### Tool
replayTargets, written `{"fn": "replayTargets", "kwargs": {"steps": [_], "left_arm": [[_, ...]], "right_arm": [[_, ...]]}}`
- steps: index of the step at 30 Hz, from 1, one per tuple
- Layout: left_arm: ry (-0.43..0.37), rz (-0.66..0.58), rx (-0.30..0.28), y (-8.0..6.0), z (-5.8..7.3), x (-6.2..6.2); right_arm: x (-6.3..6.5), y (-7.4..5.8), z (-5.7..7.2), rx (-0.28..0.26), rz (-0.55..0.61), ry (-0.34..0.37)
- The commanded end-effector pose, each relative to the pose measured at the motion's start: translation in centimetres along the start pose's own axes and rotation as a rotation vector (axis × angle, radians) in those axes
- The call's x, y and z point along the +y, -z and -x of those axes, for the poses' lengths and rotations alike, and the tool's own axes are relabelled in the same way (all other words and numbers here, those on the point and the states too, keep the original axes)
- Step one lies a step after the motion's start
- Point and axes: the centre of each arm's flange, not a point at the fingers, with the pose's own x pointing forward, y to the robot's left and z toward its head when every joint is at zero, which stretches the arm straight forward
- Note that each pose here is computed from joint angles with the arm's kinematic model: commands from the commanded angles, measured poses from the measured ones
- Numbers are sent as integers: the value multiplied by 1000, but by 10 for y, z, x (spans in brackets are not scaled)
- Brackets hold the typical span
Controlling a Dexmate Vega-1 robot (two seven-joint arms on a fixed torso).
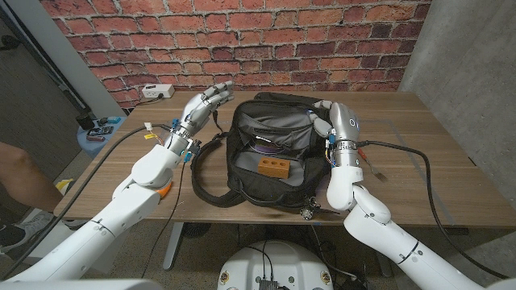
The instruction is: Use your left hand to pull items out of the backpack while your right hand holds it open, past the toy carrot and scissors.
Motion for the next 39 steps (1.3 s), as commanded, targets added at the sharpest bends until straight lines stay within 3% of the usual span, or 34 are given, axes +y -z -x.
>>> {"fn": "replayTargets", "kwargs": {"steps": [1, 21, 39], "left_arm": [[40, 21, -25, -10, -1, -11], [41, 17, -67, -27, 7, -21], [82, 30, -49, -25, 6, -19]], "right_arm": [[2, 8, -16, 30, -11, -3], [5, 12, -24, 64, -21, 3], [20, 9, -47, 76, -32, -5]]}}
